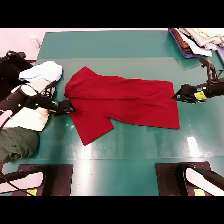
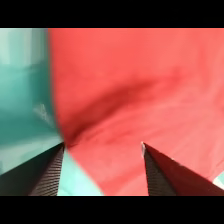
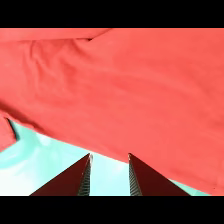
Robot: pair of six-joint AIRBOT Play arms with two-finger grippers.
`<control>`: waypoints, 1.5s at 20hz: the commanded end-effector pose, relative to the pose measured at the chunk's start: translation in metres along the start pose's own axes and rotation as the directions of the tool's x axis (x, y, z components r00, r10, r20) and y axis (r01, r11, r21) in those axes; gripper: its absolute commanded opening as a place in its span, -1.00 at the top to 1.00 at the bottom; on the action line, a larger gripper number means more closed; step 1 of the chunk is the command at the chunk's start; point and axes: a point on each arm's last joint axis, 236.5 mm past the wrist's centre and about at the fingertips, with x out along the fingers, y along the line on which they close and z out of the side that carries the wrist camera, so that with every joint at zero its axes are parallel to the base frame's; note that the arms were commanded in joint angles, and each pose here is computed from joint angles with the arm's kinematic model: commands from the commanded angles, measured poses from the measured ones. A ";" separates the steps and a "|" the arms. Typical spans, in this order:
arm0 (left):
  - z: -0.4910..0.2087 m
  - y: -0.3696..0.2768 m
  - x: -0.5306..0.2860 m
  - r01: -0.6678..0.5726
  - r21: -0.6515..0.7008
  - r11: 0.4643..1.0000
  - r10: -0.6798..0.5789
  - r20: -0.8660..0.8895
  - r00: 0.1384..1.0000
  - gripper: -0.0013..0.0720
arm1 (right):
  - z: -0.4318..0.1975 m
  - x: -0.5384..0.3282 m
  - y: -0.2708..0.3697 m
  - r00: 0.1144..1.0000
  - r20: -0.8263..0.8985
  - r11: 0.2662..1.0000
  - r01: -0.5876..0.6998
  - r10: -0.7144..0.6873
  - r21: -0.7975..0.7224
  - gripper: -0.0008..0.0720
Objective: Fold the shirts.
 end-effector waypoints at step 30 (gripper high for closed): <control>0.053 -0.103 -0.122 0.054 0.245 0.968 -0.131 0.308 0.942 0.90 | 0.021 0.027 -0.045 0.965 0.259 0.984 -0.076 0.031 0.163 0.94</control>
